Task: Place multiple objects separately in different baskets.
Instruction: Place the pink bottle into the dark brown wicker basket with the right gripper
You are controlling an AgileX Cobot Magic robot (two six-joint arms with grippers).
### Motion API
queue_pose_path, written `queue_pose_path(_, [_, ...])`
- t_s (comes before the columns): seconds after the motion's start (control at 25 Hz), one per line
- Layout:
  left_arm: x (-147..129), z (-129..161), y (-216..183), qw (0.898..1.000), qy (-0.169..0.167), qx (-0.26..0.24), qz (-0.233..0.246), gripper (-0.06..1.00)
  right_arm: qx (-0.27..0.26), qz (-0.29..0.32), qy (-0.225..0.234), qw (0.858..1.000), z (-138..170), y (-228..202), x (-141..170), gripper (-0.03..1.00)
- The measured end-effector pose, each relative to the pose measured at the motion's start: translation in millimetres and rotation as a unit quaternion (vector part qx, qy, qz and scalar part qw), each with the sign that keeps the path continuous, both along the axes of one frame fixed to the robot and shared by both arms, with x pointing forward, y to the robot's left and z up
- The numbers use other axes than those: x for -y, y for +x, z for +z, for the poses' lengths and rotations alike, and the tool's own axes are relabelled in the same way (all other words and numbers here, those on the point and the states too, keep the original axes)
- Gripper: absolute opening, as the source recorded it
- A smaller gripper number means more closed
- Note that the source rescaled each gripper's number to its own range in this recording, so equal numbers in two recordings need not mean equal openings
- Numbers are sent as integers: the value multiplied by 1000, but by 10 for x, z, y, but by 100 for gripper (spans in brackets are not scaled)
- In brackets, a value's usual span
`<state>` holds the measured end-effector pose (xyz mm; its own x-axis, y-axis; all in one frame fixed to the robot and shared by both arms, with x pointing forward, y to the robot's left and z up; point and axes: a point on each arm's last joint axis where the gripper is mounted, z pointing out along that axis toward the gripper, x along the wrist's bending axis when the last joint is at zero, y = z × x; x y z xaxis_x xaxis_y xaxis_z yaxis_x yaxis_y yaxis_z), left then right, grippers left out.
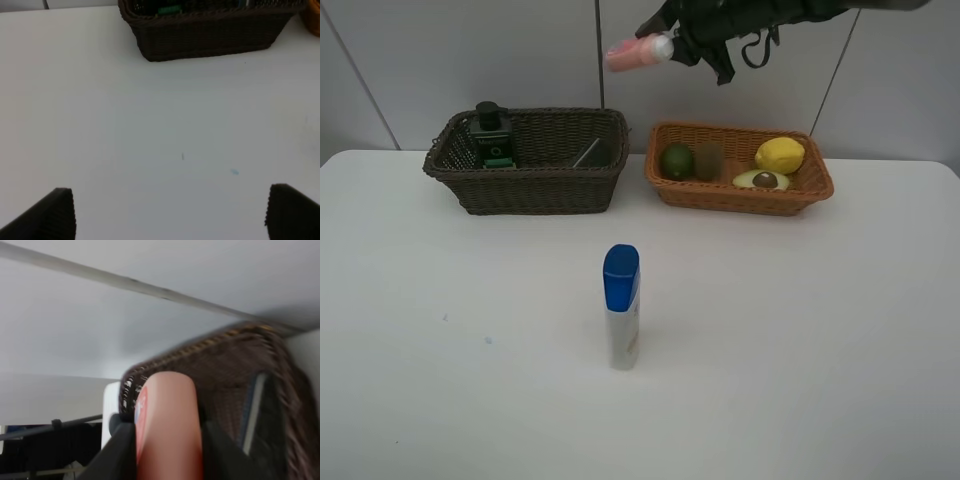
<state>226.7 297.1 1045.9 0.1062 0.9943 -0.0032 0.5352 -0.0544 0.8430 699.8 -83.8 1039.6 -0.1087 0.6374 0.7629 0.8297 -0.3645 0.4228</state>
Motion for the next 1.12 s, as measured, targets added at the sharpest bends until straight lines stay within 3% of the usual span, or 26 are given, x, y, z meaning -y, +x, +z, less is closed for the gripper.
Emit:
queue_pose_path(0.36, [0, 0, 0, 1000, 0, 0, 0, 100, 74, 8, -37, 997, -458, 154, -552, 0])
queue_pose_path(0.56, [0, 0, 0, 1000, 0, 0, 0, 100, 164, 12, -104, 981, -658, 162, -751, 0])
queue_pose_path(0.76, [0, 0, 0, 1000, 0, 0, 0, 100, 216, 42, -161, 962, -705, 111, -862, 0])
queue_pose_path(0.8, [0, 0, 0, 1000, 0, 0, 0, 100, 224, 51, -173, 958, -720, 100, -879, 4])
queue_pose_path(0.84, [0, 0, 0, 1000, 0, 0, 0, 100, 230, 56, -182, 954, -730, 97, -886, 16])
queue_pose_path(0.96, [0, 0, 0, 1000, 0, 0, 0, 100, 243, 68, -201, 947, -740, 84, -904, 68])
queue_pose_path(1.0, [0, 0, 0, 1000, 0, 0, 0, 100, 245, 70, -204, 945, -742, 84, -903, 80])
queue_pose_path(1.04, [0, 0, 0, 1000, 0, 0, 0, 100, 244, 73, -205, 945, -745, 81, -904, 88])
queue_pose_path(1.12, [0, 0, 0, 1000, 0, 0, 0, 100, 239, 81, -206, 945, -757, 69, -909, 96])
